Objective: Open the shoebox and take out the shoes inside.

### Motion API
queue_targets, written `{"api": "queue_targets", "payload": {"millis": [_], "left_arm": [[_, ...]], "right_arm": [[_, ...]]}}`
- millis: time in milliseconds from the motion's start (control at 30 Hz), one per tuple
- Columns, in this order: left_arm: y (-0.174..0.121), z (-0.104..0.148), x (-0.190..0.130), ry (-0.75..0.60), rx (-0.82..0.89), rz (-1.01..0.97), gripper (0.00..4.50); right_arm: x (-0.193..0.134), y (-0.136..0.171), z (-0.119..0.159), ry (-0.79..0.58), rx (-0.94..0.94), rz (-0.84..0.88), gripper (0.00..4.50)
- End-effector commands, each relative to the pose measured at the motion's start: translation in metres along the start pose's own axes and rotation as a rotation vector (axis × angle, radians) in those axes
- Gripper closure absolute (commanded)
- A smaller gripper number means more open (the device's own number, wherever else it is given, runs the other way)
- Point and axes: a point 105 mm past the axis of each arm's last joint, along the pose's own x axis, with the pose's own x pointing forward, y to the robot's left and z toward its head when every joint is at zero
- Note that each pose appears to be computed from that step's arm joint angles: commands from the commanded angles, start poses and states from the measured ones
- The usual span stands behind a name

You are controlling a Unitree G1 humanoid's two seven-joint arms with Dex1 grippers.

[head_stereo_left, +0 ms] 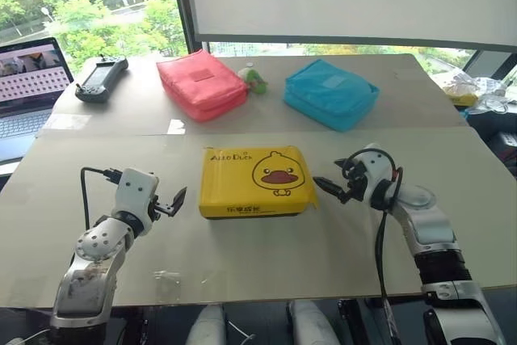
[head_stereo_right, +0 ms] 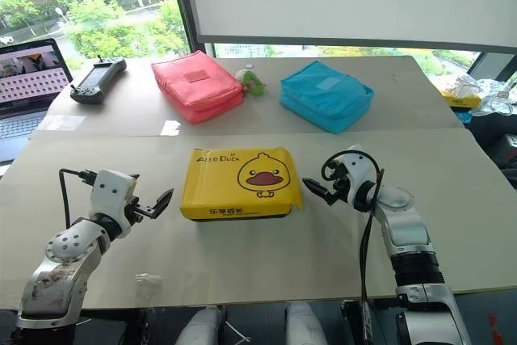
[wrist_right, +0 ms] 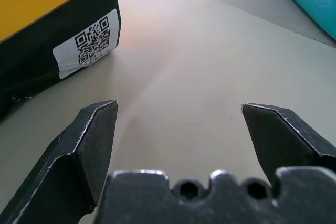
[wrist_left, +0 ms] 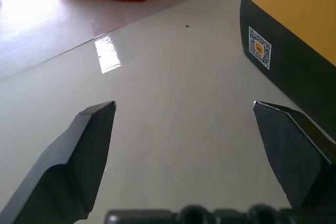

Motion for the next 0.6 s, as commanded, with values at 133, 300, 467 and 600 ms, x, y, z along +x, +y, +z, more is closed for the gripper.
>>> {"api": "queue_targets", "payload": {"millis": [133,300,467,600], "left_arm": [[0.035,0.027,0.001,-0.061,0.136,0.043,0.00],[0.029,0.028,0.004,-0.063,0.193,-0.032,1.12],[0.029,0.016,0.002,-0.020,0.276,-0.066,2.91],[0.005,0.011,0.003,-0.028,0.317,-0.180,4.42]], "right_arm": [[-0.015,-0.045,0.039,-0.021,-0.159,-0.096,0.05],[-0.022,-0.042,0.029,0.058,-0.233,-0.016,0.52],[-0.031,-0.041,0.016,0.137,-0.296,0.019,2.11],[-0.026,-0.007,0.006,0.143,-0.218,0.177,3.53]]}}
